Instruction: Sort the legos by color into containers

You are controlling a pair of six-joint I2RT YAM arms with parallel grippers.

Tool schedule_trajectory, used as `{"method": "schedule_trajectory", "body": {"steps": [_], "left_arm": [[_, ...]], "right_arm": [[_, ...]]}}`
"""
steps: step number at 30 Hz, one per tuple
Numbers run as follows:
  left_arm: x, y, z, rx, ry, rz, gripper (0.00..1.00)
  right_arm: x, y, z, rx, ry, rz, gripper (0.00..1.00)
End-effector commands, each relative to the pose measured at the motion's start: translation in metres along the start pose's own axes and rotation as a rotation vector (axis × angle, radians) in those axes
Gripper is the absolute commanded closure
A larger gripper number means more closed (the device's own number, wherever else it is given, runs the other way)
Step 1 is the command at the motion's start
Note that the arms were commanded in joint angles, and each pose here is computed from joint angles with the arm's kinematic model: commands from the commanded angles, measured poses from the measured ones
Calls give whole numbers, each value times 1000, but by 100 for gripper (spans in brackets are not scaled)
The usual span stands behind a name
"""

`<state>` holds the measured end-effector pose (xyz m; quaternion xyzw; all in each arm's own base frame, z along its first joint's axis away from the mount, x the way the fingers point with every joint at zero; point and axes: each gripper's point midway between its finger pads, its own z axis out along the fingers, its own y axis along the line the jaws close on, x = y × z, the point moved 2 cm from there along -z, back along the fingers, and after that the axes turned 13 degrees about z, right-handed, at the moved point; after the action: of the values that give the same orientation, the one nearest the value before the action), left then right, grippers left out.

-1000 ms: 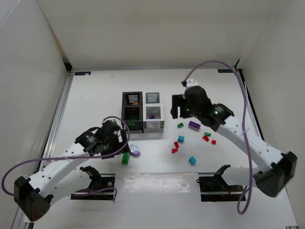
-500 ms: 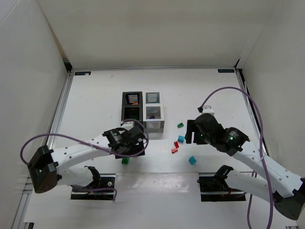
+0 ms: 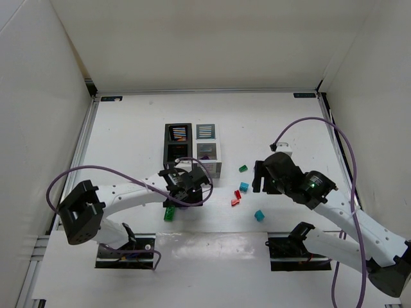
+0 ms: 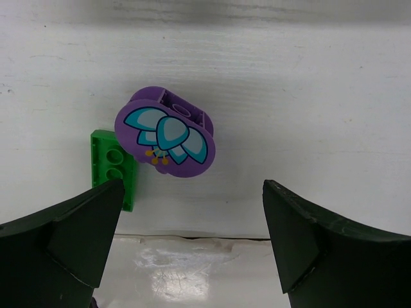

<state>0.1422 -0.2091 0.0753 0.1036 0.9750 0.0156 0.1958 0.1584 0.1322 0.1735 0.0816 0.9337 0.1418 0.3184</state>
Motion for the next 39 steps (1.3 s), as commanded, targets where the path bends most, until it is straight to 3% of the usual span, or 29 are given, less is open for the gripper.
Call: {"method": "schedule_trajectory", "body": {"steps": [1,10,19,39], "left_arm": [[-15,0,-1,-19,-45,-14,0],[-23,6,21,-61,-20,-12,3],[-26,1,27,-28,0,16,18],[-7,-2,34,-91,60,61,19]], "right_arm": [[-10,2,-2,-10,-31,17,21],[-14,-1,-2,-4,-34,29,21],[-15,-4,-1,11,-26,33,21],[-17,-14,-1,41,-36,40,21]]}}
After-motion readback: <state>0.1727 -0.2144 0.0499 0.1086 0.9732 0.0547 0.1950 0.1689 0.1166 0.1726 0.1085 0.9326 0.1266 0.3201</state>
